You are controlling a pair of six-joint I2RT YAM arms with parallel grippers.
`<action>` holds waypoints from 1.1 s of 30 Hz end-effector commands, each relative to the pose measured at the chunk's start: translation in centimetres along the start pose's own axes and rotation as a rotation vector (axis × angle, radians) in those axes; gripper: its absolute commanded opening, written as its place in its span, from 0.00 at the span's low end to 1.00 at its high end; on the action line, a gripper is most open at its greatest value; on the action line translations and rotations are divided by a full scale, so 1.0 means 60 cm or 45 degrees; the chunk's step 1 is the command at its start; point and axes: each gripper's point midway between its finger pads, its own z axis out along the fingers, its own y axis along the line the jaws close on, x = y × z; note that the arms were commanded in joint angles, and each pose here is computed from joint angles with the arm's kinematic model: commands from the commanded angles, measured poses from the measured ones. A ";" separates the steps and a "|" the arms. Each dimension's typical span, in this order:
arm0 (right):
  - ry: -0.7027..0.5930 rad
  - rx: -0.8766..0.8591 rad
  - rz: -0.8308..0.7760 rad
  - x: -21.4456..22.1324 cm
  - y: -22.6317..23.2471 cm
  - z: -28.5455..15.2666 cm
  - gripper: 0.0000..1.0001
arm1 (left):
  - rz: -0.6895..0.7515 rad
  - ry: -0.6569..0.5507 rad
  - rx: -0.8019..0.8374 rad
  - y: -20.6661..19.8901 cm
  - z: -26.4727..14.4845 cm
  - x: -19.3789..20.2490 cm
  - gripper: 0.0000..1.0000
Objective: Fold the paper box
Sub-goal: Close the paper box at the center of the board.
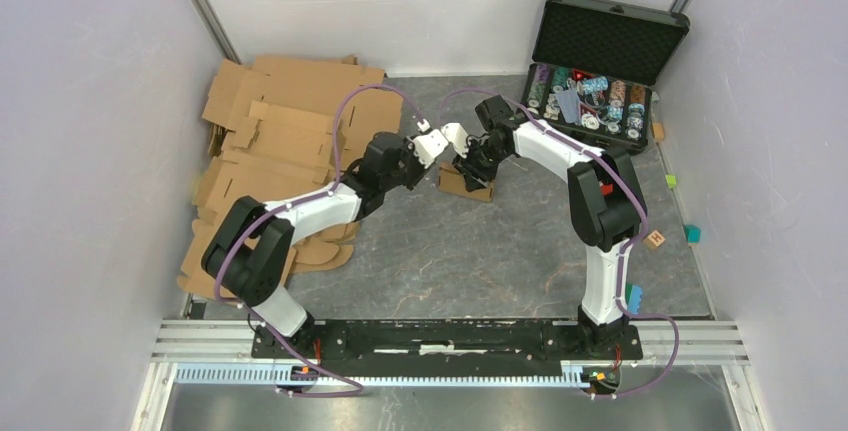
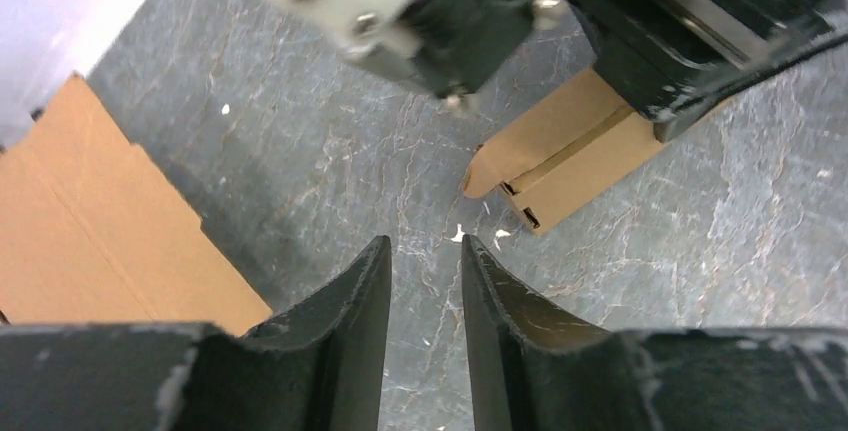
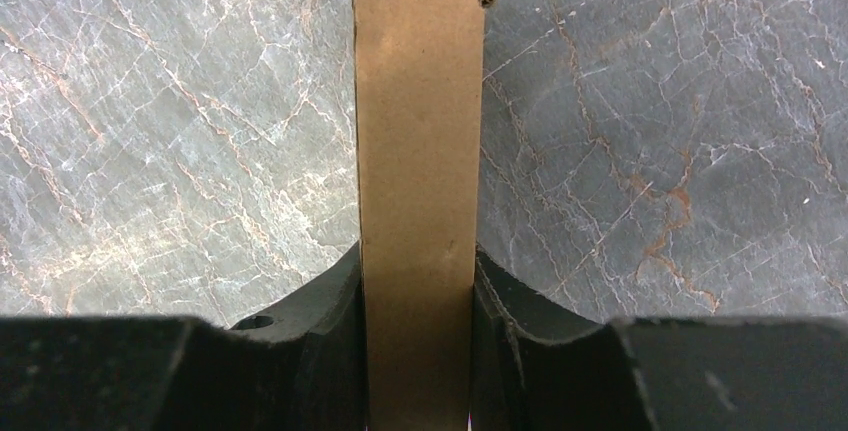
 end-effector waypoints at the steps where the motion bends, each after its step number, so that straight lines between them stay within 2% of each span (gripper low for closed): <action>1: -0.013 -0.016 -0.025 -0.010 0.003 -0.002 0.38 | 0.362 -0.136 0.032 0.007 0.004 -0.043 0.41; 5: -0.010 -0.015 -0.024 -0.009 0.001 -0.001 0.38 | 0.449 -0.194 0.043 0.002 0.008 -0.047 0.47; 9: 0.000 -0.009 -0.023 -0.006 0.000 -0.001 0.37 | 0.525 -0.185 0.095 -0.020 0.027 -0.034 0.52; 15: 0.002 -0.010 -0.025 -0.006 0.001 -0.002 0.37 | 0.568 -0.203 0.154 -0.043 0.043 -0.022 0.53; 19: -0.001 -0.011 -0.027 -0.007 0.000 -0.002 0.37 | 0.569 -0.186 0.136 -0.039 0.046 -0.016 0.49; 23: -0.007 -0.017 -0.029 -0.009 0.002 -0.001 0.37 | 0.577 -0.186 0.118 -0.033 0.049 -0.021 0.29; 33: -0.007 -0.022 -0.032 -0.009 0.003 -0.002 0.36 | 0.556 -0.207 0.101 -0.031 0.052 -0.027 0.26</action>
